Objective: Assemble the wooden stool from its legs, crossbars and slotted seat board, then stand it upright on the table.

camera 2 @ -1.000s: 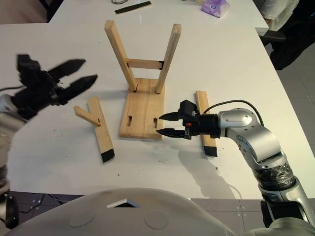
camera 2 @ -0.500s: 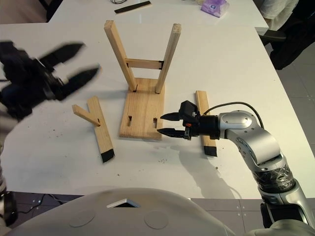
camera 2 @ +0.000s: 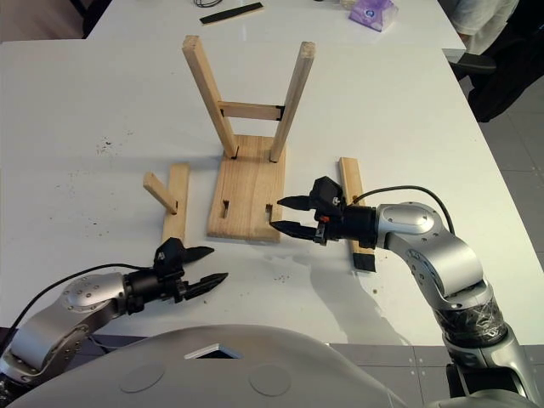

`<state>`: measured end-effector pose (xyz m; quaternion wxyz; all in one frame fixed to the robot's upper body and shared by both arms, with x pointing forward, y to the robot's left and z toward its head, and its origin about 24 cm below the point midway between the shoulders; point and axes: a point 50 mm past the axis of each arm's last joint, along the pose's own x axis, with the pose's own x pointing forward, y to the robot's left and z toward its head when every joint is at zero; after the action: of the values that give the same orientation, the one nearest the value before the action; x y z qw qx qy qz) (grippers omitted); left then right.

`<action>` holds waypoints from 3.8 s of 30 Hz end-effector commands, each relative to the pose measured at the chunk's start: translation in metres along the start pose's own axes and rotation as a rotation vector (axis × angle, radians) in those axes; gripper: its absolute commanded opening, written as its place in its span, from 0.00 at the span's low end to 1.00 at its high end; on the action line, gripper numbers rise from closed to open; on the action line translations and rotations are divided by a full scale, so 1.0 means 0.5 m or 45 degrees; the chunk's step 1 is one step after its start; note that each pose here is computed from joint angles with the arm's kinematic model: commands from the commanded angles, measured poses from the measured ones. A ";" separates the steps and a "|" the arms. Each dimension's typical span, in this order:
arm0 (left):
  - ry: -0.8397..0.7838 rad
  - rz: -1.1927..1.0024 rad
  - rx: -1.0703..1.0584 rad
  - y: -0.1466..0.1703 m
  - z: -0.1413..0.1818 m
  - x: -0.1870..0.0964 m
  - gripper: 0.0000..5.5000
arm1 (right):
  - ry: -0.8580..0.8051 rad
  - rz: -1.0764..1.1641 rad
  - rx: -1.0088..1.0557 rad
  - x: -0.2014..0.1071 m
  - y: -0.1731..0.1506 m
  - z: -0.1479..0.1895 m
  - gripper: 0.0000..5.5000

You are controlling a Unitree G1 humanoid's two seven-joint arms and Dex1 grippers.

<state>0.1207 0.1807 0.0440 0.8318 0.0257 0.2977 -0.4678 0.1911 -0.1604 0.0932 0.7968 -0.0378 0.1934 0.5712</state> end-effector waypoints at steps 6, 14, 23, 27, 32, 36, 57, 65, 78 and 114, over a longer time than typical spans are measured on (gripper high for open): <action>0.078 0.194 0.185 0.078 0.045 -0.112 0.63 | -0.009 -0.062 -0.015 -0.001 0.010 -0.008 0.43; 0.033 0.418 0.302 0.143 0.119 -0.160 0.63 | 0.016 -0.083 -0.017 -0.001 0.008 -0.018 0.43; 0.035 0.387 0.143 0.150 0.061 -0.132 0.63 | 0.042 -0.056 -0.045 -0.002 -0.005 -0.014 0.43; 0.009 0.396 0.111 0.152 0.053 -0.120 0.63 | 0.054 -0.036 -0.055 -0.002 -0.007 -0.013 0.43; 0.096 0.410 0.040 0.159 0.004 -0.105 0.63 | 0.065 -0.027 -0.057 -0.003 -0.007 -0.015 0.43; 0.132 0.378 0.003 0.162 -0.035 -0.078 0.63 | 0.066 -0.023 -0.058 0.001 -0.008 -0.015 0.43; -0.588 0.536 -0.038 0.205 0.100 -0.121 0.37 | -0.198 -0.021 -0.024 -0.011 -0.030 0.067 0.43; -1.135 -0.358 0.126 0.022 0.321 -0.167 0.37 | -0.512 0.344 -0.043 -0.031 0.004 0.214 0.48; -0.911 -0.628 0.184 -0.020 0.340 -0.101 0.37 | -0.488 0.679 -0.123 0.007 0.025 0.302 0.65; -0.062 0.073 0.159 0.119 0.019 0.020 0.68 | -0.319 0.239 -0.317 0.014 -0.048 0.280 0.37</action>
<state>0.1922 0.1799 0.0830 0.8476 0.0334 0.1594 -0.5050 0.2496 -0.1222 0.2194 0.7355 0.0000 0.0170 0.6773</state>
